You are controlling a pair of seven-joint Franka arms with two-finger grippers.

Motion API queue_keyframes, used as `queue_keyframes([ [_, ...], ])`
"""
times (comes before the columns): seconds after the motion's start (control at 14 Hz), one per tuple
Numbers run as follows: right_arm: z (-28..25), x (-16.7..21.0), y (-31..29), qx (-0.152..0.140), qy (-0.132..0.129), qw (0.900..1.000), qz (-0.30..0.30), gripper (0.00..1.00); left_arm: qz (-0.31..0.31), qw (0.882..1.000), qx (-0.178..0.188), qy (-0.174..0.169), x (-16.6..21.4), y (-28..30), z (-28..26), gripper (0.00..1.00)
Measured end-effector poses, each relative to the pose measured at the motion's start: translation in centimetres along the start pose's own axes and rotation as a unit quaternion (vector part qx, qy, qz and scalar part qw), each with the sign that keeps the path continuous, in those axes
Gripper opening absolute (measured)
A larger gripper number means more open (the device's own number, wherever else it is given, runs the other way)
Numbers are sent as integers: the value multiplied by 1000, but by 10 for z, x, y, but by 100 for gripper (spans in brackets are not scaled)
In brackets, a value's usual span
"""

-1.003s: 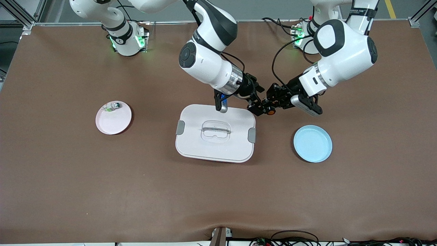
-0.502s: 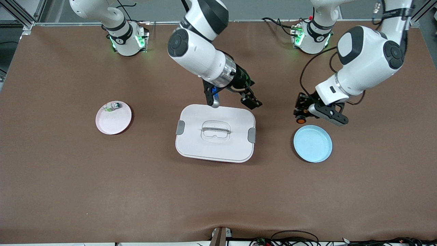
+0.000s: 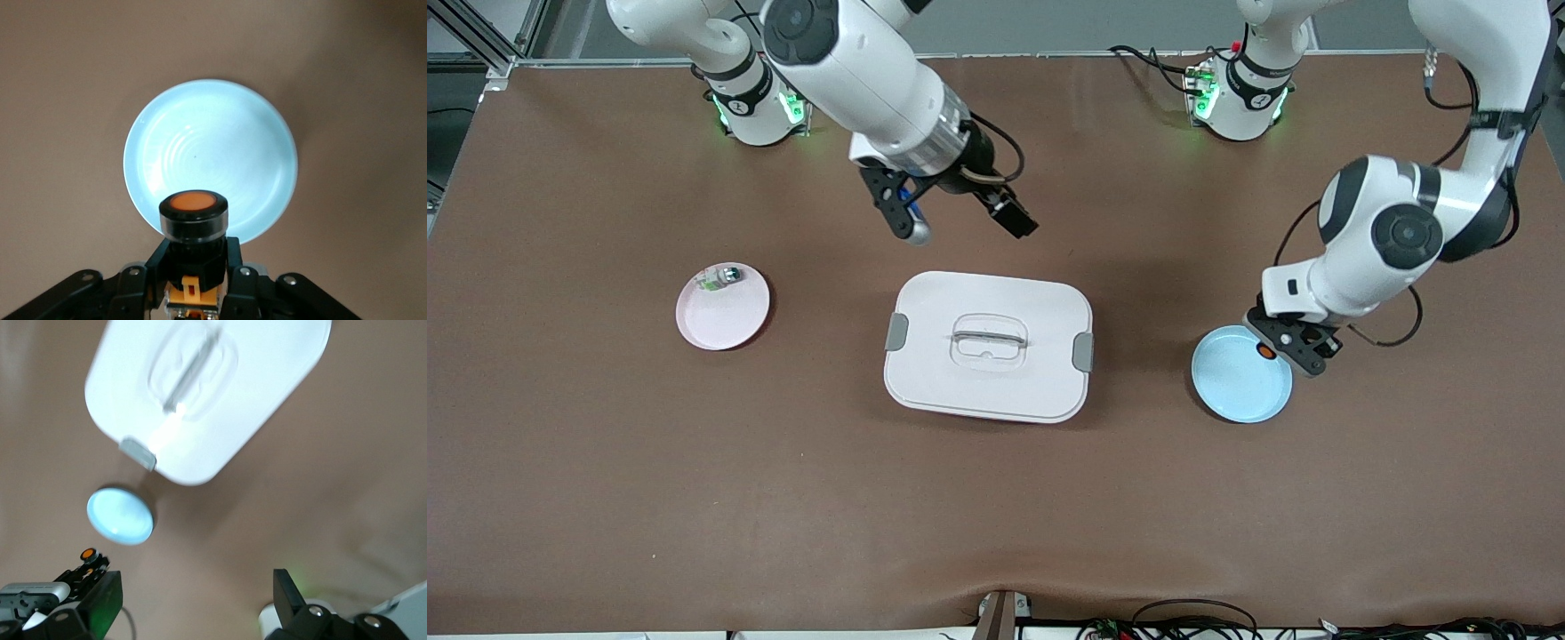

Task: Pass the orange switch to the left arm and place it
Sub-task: 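Move the switch to the blue plate while the right gripper withdraws, then lower the switch onto the blue plate and open the left gripper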

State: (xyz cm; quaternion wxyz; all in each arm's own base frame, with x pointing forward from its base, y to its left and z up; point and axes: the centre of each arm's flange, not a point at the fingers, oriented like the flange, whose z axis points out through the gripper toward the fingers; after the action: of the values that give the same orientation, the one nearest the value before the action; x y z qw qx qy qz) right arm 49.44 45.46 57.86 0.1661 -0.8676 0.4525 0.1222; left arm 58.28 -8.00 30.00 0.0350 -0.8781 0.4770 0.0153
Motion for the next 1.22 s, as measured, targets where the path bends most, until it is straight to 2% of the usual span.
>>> queue_keyframes([
  [0.29, -18, 24, 37, -19, 31, 993, -116, 100, 122, 992, 21, -12, 9, -3, 55, 36],
  [0.43, -32, 54, 59, -37, 40, 984, -171, 100, 163, 986, 28, -17, 15, 1, 72, 36],
  [0.64, -56, 110, 86, -61, 40, 968, -239, 100, 211, 977, 31, -23, 23, 10, 82, 36],
  [0.79, -67, 134, 96, -80, 55, 956, -276, 100, 243, 969, 36, -15, 28, 12, 83, 36],
  [1.0, -71, 156, 102, -108, 77, 932, -337, 100, 263, 964, 35, 0, 32, 15, 95, 36],
  [1.15, -76, 172, 106, -123, 87, 918, -366, 100, 265, 964, 31, 3, 33, 17, 101, 38],
  [1.22, -79, 182, 108, -128, 88, 913, -377, 100, 265, 964, 30, 3, 33, 17, 102, 45],
])
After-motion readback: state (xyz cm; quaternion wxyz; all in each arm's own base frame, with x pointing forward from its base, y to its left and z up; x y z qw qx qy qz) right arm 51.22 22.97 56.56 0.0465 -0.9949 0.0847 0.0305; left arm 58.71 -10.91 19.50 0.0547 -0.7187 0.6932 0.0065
